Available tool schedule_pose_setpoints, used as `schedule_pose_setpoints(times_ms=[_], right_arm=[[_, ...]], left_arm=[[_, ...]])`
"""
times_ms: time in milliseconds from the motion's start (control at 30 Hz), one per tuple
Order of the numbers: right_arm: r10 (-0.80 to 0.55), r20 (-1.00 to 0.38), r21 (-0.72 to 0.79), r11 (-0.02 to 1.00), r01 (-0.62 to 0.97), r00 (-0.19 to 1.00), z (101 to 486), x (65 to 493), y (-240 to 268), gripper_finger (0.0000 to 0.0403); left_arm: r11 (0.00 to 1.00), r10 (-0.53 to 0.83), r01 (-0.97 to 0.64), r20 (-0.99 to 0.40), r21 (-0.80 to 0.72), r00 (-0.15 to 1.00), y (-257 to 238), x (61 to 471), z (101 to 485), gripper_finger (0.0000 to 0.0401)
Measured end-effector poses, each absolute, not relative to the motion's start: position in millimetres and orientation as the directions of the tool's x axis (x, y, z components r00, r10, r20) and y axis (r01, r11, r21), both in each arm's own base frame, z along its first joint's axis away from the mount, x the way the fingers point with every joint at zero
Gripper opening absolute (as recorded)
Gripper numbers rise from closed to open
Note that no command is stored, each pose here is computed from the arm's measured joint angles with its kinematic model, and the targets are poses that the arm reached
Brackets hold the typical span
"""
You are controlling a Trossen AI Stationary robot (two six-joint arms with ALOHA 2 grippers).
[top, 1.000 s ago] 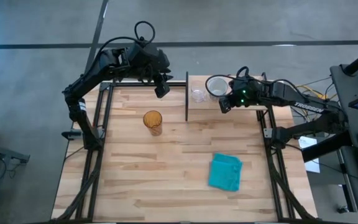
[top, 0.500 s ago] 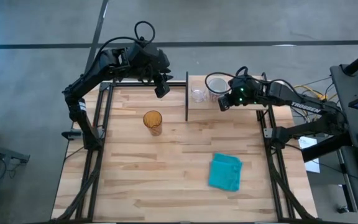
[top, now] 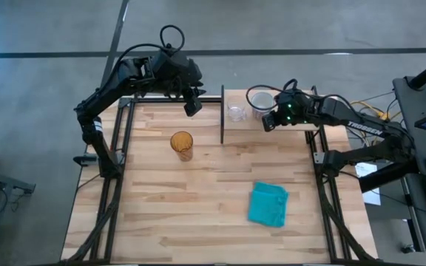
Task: Stack small to large cups/mugs on shelf
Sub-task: Put the red mug on the shelf
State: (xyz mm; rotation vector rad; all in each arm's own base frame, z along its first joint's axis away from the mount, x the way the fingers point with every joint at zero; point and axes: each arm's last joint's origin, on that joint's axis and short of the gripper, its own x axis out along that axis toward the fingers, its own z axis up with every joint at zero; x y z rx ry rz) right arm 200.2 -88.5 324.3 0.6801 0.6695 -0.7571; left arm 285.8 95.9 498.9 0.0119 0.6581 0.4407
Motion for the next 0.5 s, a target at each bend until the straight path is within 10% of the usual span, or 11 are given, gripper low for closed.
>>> schedule_pose_setpoints(times_ms=[500], right_arm=[[-0.394,-0.739,0.308,0.522,0.795,0.546,327.4,190.4,-92.8,0.0067]], left_arm=[[0.908,0.4,-0.393,-0.589,0.148,0.703,95.8,285.8,499.0,0.0105]])
